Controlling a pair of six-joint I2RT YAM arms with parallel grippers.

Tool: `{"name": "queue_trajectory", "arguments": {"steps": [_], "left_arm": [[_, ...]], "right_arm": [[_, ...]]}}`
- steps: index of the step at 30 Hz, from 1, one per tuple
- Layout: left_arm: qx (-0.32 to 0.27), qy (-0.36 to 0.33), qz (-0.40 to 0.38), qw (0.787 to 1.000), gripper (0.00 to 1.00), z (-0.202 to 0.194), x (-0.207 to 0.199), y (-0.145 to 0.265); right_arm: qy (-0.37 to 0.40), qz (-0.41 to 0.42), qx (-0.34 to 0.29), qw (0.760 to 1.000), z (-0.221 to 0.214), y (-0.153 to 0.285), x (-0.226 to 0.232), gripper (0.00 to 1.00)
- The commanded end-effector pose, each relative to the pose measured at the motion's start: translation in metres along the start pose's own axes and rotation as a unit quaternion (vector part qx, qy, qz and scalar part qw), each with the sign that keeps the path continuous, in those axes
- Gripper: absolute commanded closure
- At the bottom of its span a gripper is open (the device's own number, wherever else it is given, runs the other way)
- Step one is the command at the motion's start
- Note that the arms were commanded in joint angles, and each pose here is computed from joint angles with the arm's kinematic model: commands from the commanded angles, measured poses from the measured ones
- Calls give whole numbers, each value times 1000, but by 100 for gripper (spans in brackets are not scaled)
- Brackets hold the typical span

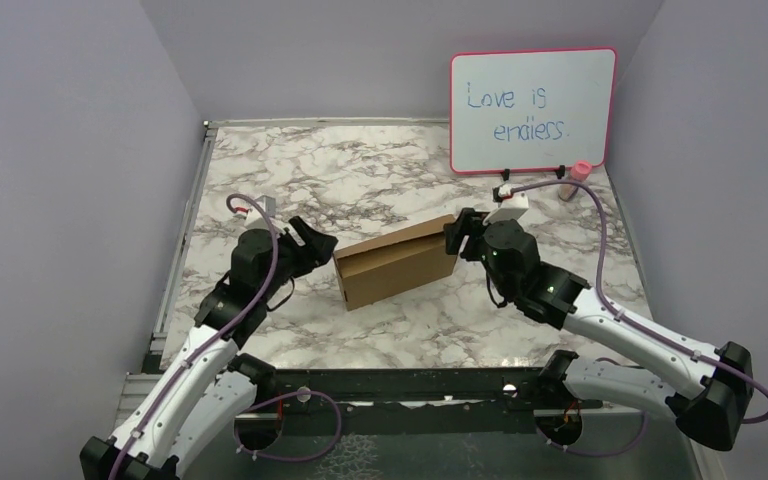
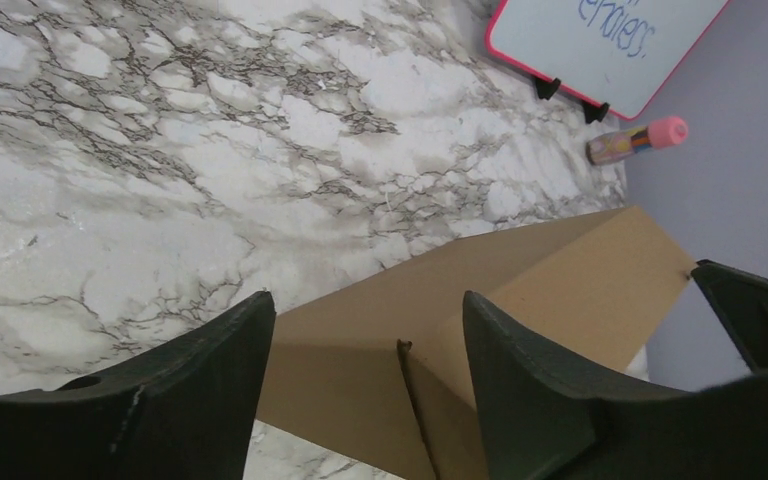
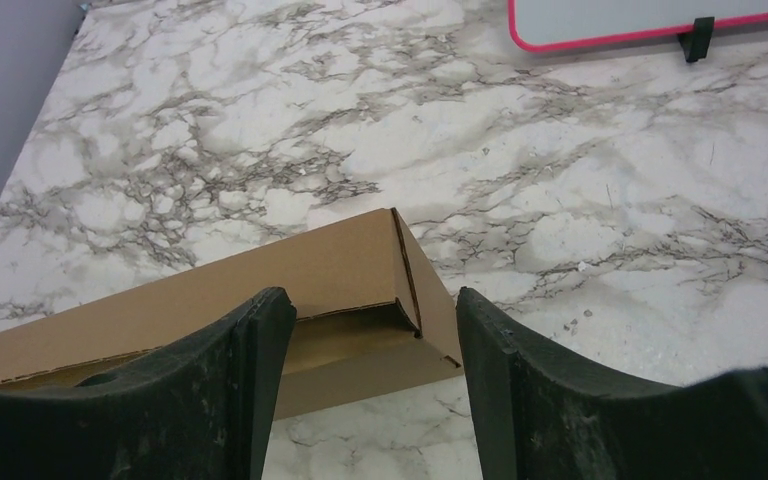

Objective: Fold the paper box

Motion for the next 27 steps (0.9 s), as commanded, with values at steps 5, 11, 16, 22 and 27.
{"name": "queue_trajectory", "arguments": {"steps": [5,11,16,22,27], "left_arm": [[-25,137,-38,989,22,4,-14,23],[8,205,-74,976,22,-9,-15,20],[49,236,-87,967,25,-17,-17,18],[96,262,-82,957,27,-29,-14,17],[120,279,-83,949,33,-37,-11,11]], "right_arm": [[-3,37,-28,999,27,-6,12,31],[-7,28,-21,999,19,-11,8,31],[-5,27,-4,1000,10,-11,6,31],[-7,40,35,999,-14,-16,8,32],[-13,49,59,997,-32,-21,9,33]]}}
Point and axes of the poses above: each gripper's point midway between its finger pads, its own y axis back along the fingers, its own x axis along the line the jaws close on, z = x × y, the point moved 9 cm from there along y, back along the fingers, and after that the axes turned 6 degrees about y, right-handed, at the moved point
